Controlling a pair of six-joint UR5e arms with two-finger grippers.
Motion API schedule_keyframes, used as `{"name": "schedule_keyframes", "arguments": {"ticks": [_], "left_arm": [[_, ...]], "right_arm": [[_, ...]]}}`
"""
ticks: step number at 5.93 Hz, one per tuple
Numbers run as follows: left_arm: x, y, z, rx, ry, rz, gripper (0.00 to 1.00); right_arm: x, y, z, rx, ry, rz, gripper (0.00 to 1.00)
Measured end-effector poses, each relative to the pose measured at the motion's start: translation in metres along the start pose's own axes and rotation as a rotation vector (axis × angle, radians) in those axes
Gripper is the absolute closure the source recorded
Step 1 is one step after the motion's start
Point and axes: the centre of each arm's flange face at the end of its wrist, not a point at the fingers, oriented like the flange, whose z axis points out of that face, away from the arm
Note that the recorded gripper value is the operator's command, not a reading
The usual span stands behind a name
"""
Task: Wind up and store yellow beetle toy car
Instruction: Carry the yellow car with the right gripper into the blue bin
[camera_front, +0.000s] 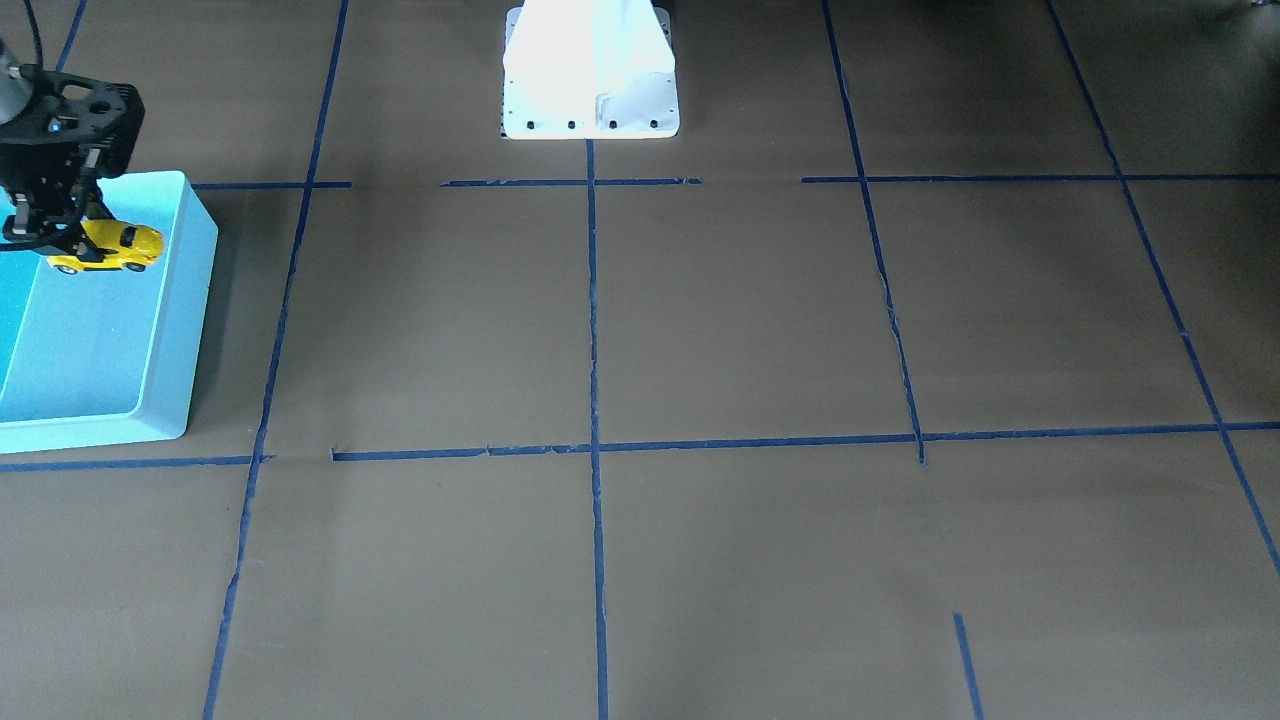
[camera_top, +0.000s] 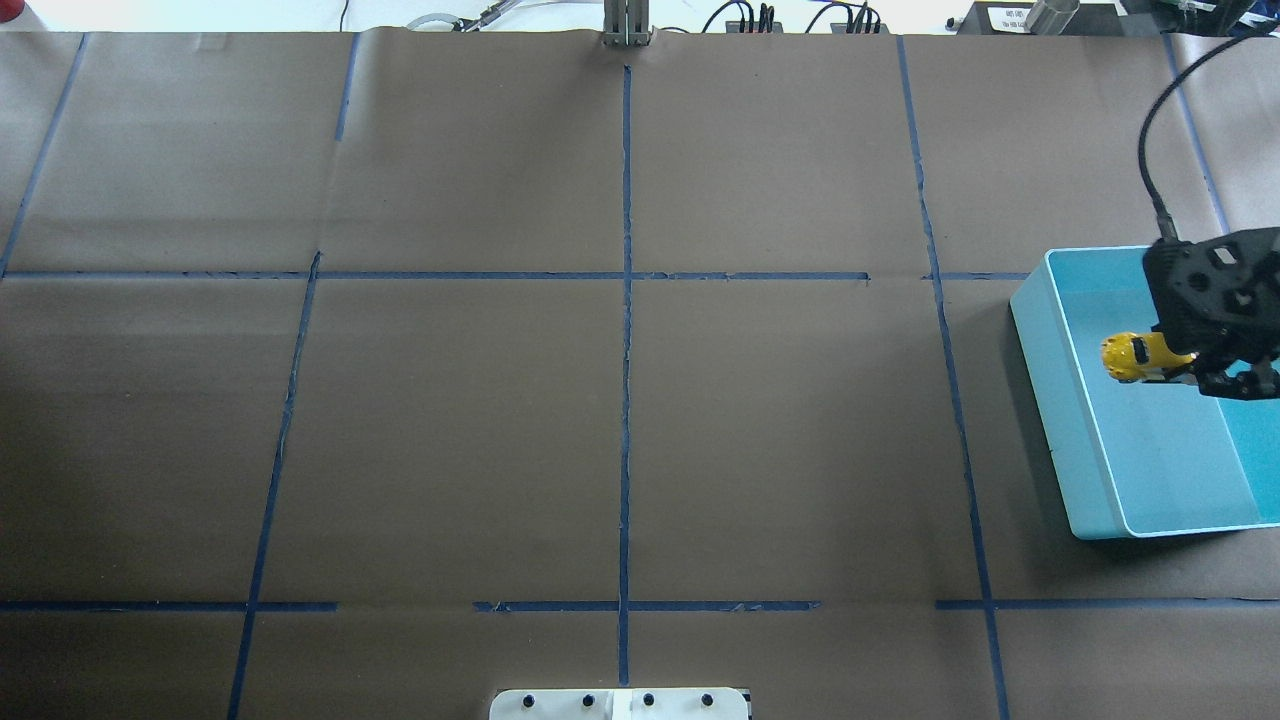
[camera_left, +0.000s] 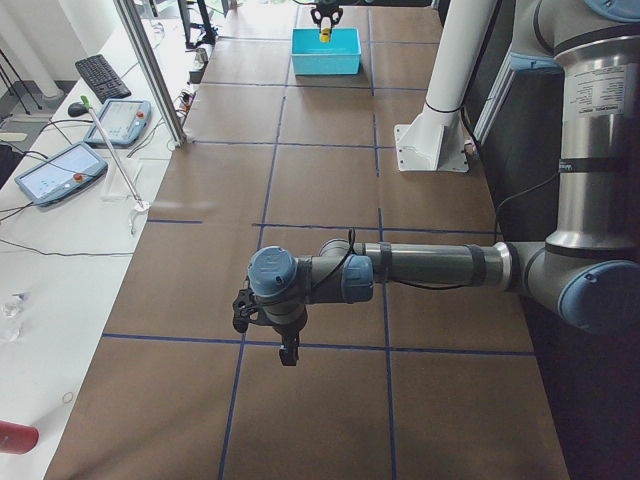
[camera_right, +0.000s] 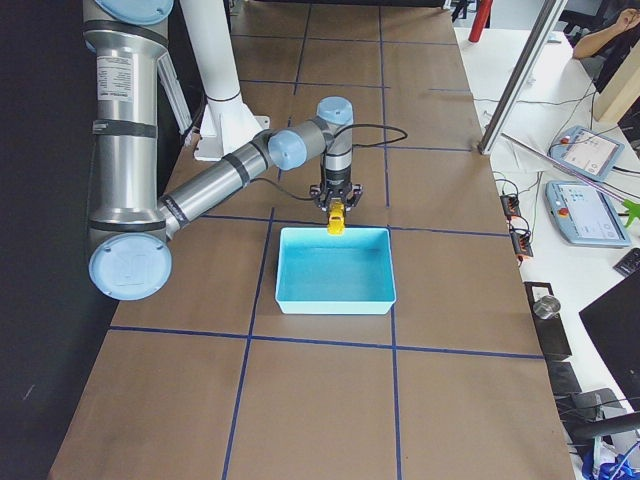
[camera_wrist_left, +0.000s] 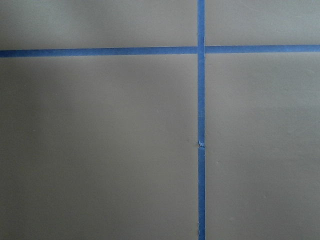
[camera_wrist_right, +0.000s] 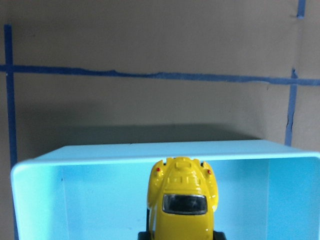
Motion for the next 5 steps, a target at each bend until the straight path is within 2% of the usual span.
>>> {"name": "schedule_keyframes", "arguments": {"ticks": [2,5], "left_arm": [[0.002,-0.003,-0.002,0.003,0.0,0.004,0.0],[0.001,-0.004,0.0,0.001,0.0,0.004,0.0]], "right_arm": [[-0.023,0.051,0.037,0.015,0.01,0.005,0.94],[-0.022,0.084,0.089,-0.004,-0.017,0.017,0.92]]}}
